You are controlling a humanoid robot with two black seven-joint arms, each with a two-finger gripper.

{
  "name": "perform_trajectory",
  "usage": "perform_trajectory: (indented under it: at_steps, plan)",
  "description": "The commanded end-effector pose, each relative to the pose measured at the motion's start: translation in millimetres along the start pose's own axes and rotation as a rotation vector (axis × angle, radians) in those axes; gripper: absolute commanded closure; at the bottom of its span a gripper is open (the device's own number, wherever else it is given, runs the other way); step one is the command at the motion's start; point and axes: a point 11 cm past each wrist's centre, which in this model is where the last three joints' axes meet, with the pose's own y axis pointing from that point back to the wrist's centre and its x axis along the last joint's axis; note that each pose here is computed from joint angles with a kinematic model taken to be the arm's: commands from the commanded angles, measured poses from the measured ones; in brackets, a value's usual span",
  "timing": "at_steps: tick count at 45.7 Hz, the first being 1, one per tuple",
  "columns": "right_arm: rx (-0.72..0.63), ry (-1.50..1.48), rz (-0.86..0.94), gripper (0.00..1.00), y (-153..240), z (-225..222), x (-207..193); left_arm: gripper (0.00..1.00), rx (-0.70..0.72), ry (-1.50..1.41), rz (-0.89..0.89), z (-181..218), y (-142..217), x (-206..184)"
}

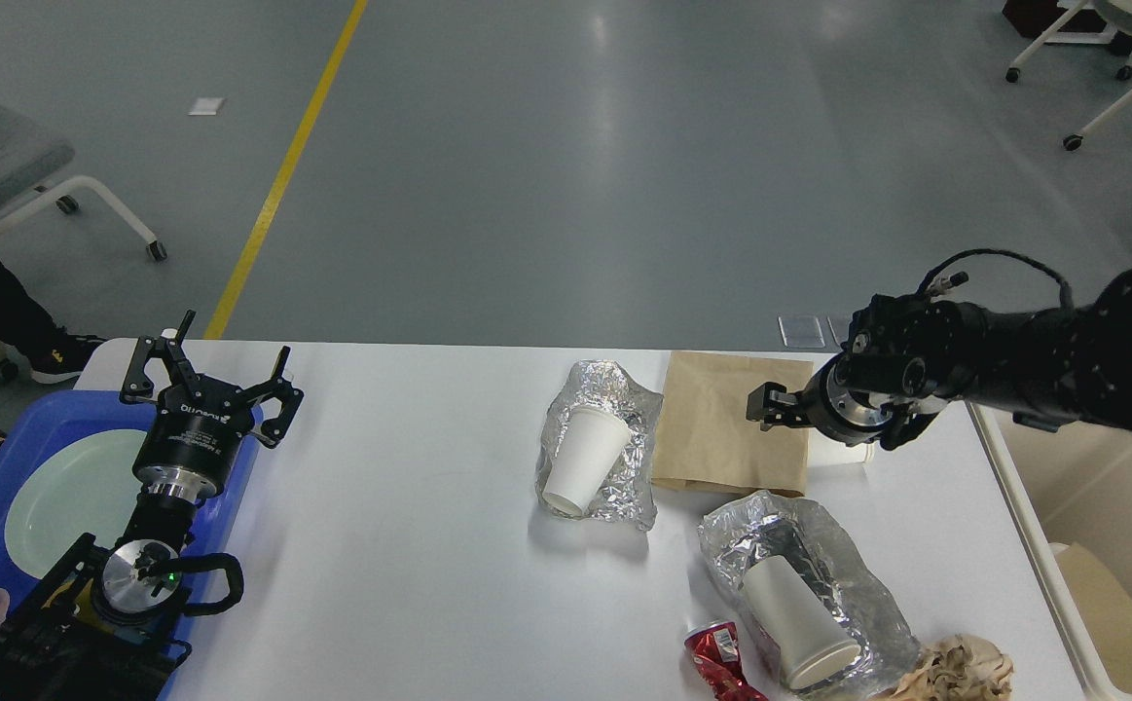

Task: Tidy desktop
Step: 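Lower the right gripper onto the brown paper sheet and grasp it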

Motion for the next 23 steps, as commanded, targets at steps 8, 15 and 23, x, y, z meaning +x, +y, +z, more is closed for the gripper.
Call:
perform_trajectory:
  at_steps: [8, 15, 23]
  plan:
    - [0.04, -0.038, 0.008, 0.0, -23.5, -14.1, -17.8, 0.01, 0.0, 0.001, 0.0, -0.2, 0.0, -0.1]
    - [0.044, -0.037, 0.002, 0.0, -30.2, -18.3, -24.7, 0.01, 0.0, -0.001, 0.0, 0.5, 0.0, 0.1]
    - [0.038, -0.047, 0.006, 0.0, -36.6, -13.8, -30.9, 0.01, 0.0, 0.001, 0.0, -0.2, 0.0, -0.1]
